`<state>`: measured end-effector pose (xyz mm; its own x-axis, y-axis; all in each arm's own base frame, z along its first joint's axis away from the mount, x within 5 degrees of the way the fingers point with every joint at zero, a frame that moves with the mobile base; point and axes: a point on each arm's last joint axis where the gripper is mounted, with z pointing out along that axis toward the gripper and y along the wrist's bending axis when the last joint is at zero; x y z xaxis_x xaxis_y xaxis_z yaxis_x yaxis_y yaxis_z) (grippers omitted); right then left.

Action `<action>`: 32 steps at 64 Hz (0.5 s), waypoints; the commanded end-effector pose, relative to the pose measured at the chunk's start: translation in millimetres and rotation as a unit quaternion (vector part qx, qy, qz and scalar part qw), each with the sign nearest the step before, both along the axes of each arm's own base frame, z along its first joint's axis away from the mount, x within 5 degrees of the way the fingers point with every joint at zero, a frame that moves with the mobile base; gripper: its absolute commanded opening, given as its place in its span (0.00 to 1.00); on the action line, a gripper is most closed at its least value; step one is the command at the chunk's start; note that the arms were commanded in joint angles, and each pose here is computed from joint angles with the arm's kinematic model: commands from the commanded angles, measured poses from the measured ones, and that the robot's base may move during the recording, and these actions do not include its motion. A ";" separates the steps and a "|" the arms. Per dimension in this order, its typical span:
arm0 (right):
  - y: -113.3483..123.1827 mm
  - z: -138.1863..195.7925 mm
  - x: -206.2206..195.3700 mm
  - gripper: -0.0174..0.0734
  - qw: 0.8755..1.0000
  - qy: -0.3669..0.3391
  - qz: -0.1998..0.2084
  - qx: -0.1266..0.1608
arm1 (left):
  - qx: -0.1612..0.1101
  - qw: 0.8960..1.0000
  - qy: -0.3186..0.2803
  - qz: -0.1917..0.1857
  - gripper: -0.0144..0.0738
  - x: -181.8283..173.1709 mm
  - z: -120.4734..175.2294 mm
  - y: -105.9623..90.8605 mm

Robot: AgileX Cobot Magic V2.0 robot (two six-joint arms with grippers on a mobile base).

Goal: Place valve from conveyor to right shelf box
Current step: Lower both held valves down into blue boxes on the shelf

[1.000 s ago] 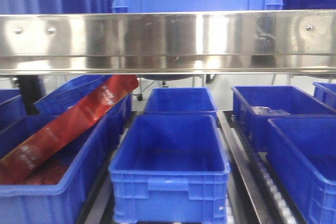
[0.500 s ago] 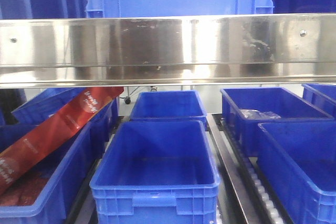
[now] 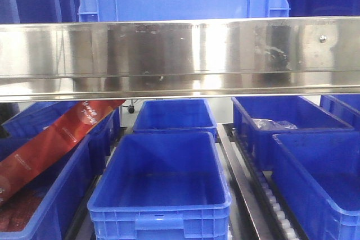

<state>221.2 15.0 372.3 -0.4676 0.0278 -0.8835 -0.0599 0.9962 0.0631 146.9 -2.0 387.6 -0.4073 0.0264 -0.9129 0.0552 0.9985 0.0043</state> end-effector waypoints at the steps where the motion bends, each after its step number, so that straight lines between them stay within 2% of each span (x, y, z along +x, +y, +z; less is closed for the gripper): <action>1: -1.2 11.7 -1.2 0.01 0.999 -0.047 -0.003 -0.003 | -0.004 1.000 -0.031 0.001 0.04 -0.2 7.1 -0.4; 32: -1.3 13.3 -0.6 0.01 0.998 -0.056 -0.003 -0.002 | -0.003 0.999 -0.033 0.001 0.04 0.0 7.4 -0.2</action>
<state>221.2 15.0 372.5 -0.4660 0.0280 -0.8843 -0.0599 0.9962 0.0631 146.9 -2.0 387.6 -0.4073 0.0264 -0.9129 0.0552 0.9985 0.0043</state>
